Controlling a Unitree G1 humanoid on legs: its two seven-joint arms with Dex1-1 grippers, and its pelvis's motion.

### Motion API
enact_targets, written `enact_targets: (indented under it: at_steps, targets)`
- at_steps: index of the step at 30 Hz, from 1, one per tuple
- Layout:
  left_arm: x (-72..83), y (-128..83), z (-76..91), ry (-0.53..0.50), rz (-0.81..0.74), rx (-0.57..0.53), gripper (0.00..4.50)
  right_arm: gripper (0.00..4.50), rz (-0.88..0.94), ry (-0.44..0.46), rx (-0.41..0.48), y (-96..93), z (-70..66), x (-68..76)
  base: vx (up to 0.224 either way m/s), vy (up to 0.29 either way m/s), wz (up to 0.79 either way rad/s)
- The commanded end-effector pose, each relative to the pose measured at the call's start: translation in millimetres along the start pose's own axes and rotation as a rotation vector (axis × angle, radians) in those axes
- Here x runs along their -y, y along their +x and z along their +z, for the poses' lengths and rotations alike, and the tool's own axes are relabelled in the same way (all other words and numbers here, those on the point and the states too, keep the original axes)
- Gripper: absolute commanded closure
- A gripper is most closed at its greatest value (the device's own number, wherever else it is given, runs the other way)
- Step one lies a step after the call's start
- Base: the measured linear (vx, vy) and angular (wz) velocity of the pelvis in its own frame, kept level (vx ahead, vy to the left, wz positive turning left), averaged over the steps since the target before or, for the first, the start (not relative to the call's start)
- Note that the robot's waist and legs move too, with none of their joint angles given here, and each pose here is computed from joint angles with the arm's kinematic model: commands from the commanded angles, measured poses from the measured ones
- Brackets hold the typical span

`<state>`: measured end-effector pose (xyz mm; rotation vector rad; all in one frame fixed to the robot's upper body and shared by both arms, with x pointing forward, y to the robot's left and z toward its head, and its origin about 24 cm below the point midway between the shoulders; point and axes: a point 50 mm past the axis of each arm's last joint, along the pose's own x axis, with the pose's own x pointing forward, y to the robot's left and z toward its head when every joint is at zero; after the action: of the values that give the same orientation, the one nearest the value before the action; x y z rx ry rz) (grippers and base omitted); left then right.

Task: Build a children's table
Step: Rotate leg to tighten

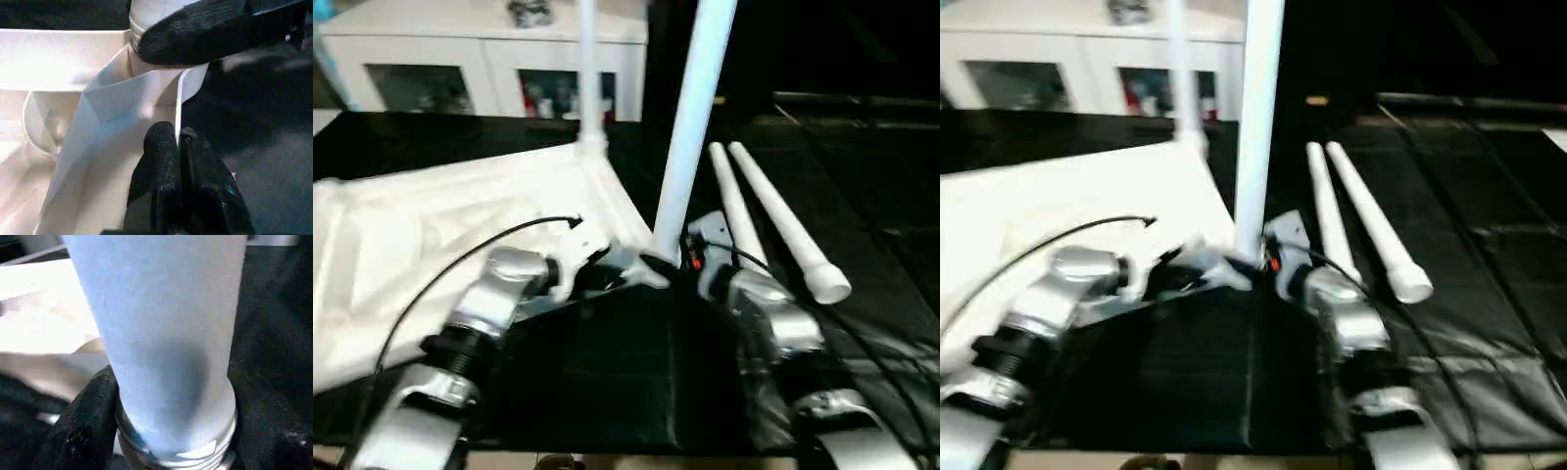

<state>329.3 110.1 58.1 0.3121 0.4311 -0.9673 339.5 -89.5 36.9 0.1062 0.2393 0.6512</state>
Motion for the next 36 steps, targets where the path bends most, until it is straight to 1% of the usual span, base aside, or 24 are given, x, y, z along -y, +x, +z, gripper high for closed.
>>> enact_targets:
  at_steps: [1, 2, 3, 4, 6, 8, 9, 10, 11, 12, 14, 15, 16, 18, 21, 22, 23, 24, 25, 27, 31, 36]
  targets:
    - [6.0, 8, 24.9, -0.019, 0.114, 0.114, 4.50, 1.74, 0.170, 0.055, 0.048, 25.8, 6.7, -52.4, 0.000, 0.000, 0.00]
    - [9.4, 9, 26.0, -0.023, 0.116, 0.114, 4.50, 1.74, 0.163, 0.060, 0.054, 26.8, 6.8, -54.6, 0.000, 0.000, 0.00]
    - [12.3, 10, 26.9, -0.021, 0.116, 0.113, 4.50, 1.39, 0.168, 0.067, 0.060, 26.8, 6.7, -56.0, 0.000, 0.000, 0.00]
    - [13.9, 10, 27.2, -0.010, 0.110, 0.107, 4.50, 1.39, 0.169, 0.069, 0.062, 26.0, 6.5, -55.5, 0.000, 0.000, 0.00]
    - [14.4, 10, 26.3, 0.016, 0.100, 0.091, 4.50, 1.01, 0.174, 0.071, 0.064, 23.4, 6.1, -51.8, 0.000, 0.000, 0.00]
    - [12.8, 8, 24.6, 0.032, 0.098, 0.077, 4.50, 0.97, 0.176, 0.060, 0.064, 20.4, 5.7, -47.0, 0.000, 0.000, 0.00]
    - [11.0, 7, 23.3, 0.037, 0.095, 0.071, 4.50, 0.88, 0.179, 0.044, 0.062, 17.7, 5.4, -43.5, 0.000, 0.000, 0.00]
    - [6.7, 2, 19.8, 0.042, 0.084, 0.058, 4.50, 0.69, 0.188, 0.009, 0.060, 10.9, 5.0, -35.0, 0.000, 0.000, 0.00]
    - [4.4, -1, 17.8, 0.049, 0.074, 0.053, 4.50, 0.69, 0.196, -0.012, 0.062, 6.6, 5.4, -30.1, 0.000, 0.000, 0.00]
    - [3.4, -2, 16.7, 0.053, 0.068, 0.049, 4.50, 0.51, 0.201, -0.023, 0.065, 4.3, 5.7, -27.5, 0.000, 0.000, 0.00]
    - [-1.3, -10, 11.5, 0.074, 0.020, 0.042, 4.50, 0.48, 0.250, -0.042, 0.076, -7.1, 9.1, -16.3, 0.000, 0.000, 0.00]
    - [-1.9, -11, 10.8, 0.080, 0.013, 0.041, 4.50, 0.23, 0.257, -0.047, 0.077, -8.6, 9.7, -14.9, 0.000, 0.000, 0.00]
    - [-3.3, -14, 9.3, 0.096, -0.002, 0.038, 4.50, 0.23, 0.274, -0.058, 0.078, -11.7, 10.7, -12.1, 0.000, 0.000, 0.00]
    - [-4.9, -19, 6.3, 0.141, -0.049, 0.031, 4.50, 0.05, 0.309, -0.085, 0.070, -17.4, 12.7, -7.1, 0.000, 0.000, 0.00]
    - [-9.4, -30, 3.2, 0.204, -0.129, 0.026, 4.50, 0.02, 0.388, -0.140, 0.023, -28.4, 15.9, 2.7, 0.000, 0.000, 0.00]
    - [-11.5, -34, 1.8, 0.225, -0.156, 0.011, 4.50, 0.02, 0.423, -0.165, 0.005, -32.6, 17.3, 5.7, 0.000, 0.000, 0.00]
    - [-13.3, -40, -1.2, 0.252, -0.204, -0.019, 4.50, 0.02, 0.474, -0.210, -0.022, -37.5, 19.5, 8.7, 0.000, 0.000, 0.00]
    - [-14.0, -43, -3.1, 0.263, -0.231, -0.036, 4.50, 0.02, 0.507, -0.228, -0.038, -39.5, 20.4, 9.4, 0.000, 0.000, 0.00]
    - [-14.0, -43, -3.1, 0.263, -0.231, -0.036, 4.50, 0.02, 0.507, -0.228, -0.038, -39.5, 20.4, 9.4, 0.000, 0.000, 0.00]
    - [-13.1, -51, -7.4, 0.290, -0.331, -0.074, 4.50, 0.02, 0.621, -0.285, -0.095, -44.1, 20.7, 8.0, 0.000, 0.000, 0.00]
    - [-10.8, -54, -8.9, 0.318, -0.414, -0.089, 4.50, 0.02, 0.680, -0.322, -0.133, -45.0, 19.1, 6.4, 0.000, 0.000, 0.00]
    - [-11.1, -54, -9.7, 0.370, -0.472, -0.129, 4.50, 0.02, 0.743, -0.325, -0.145, -43.6, 17.5, 3.5, 0.000, 0.000, 0.00]
